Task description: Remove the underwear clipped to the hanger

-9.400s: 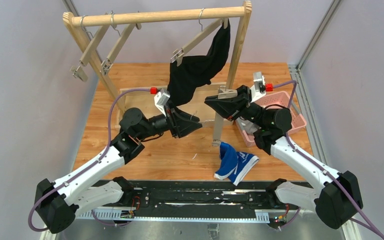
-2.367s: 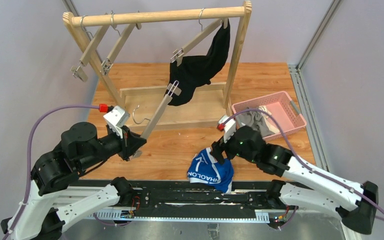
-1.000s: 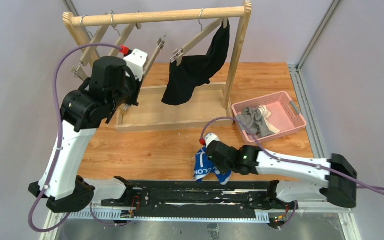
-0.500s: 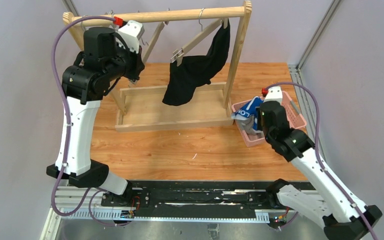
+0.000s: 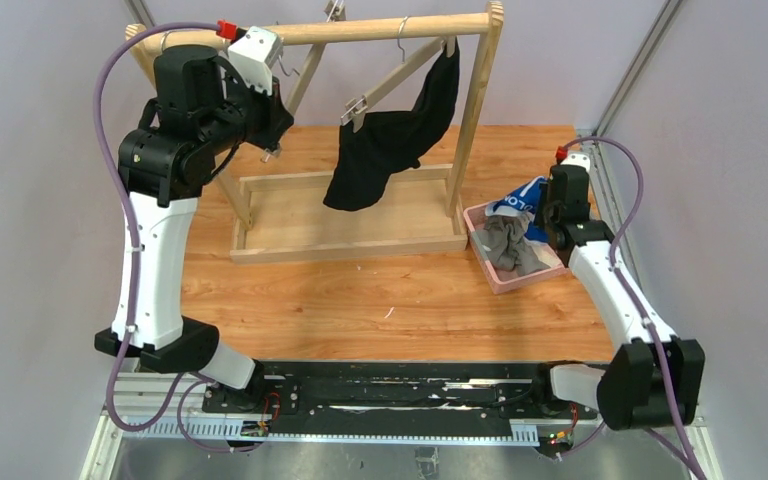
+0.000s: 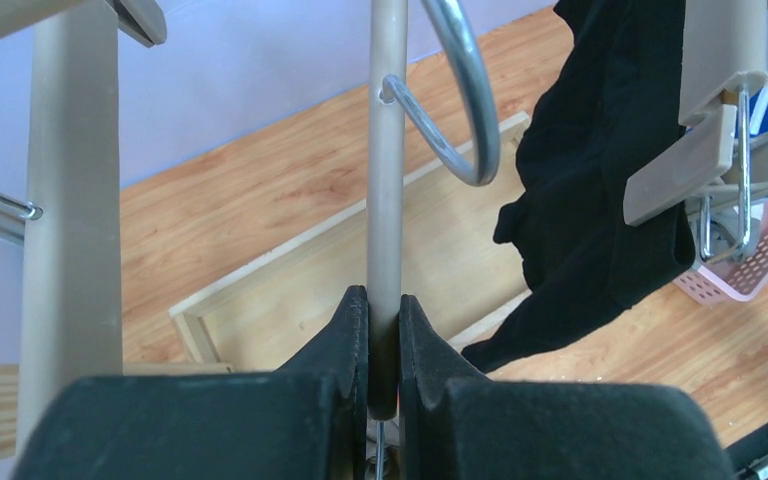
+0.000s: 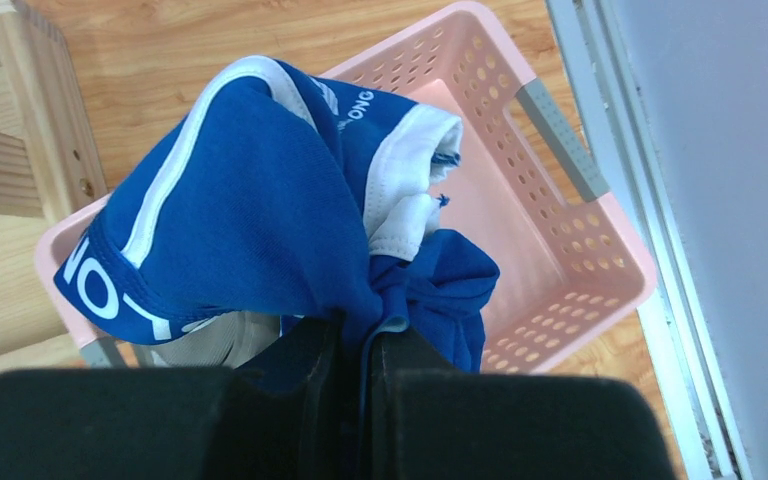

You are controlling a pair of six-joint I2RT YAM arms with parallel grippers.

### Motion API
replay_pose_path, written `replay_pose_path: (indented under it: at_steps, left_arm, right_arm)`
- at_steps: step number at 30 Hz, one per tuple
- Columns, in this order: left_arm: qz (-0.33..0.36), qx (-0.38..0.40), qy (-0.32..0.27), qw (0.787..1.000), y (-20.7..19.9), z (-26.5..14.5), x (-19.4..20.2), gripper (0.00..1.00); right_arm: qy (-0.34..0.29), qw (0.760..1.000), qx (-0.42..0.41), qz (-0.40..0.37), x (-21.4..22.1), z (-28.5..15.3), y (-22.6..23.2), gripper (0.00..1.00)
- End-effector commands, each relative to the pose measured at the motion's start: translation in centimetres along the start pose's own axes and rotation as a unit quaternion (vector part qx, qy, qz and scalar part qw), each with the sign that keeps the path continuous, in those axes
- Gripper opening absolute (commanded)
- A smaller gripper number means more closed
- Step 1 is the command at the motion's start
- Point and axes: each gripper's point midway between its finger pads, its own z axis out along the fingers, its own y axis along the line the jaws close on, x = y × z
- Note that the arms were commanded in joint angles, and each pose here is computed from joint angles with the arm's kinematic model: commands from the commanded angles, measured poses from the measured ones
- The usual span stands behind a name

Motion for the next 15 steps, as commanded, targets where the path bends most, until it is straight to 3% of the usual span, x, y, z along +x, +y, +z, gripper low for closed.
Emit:
replay_pose_path:
  at_steps: [1,15]
  left_arm:
    - [-0.001,-0.008,-0.046,0.999,0.8,0.2,-2.5,0.0]
    - [-0.036,-0.017,-0.061,0.997,2.9,4.3,-3.5,0.0]
  right_arm:
    - [0.014,1.0,0.001,0.011,1.5,3.3,-1.0,0.01]
    - [0.072,0.997,0.007,0.026,6.0,5.6,-2.1,0.01]
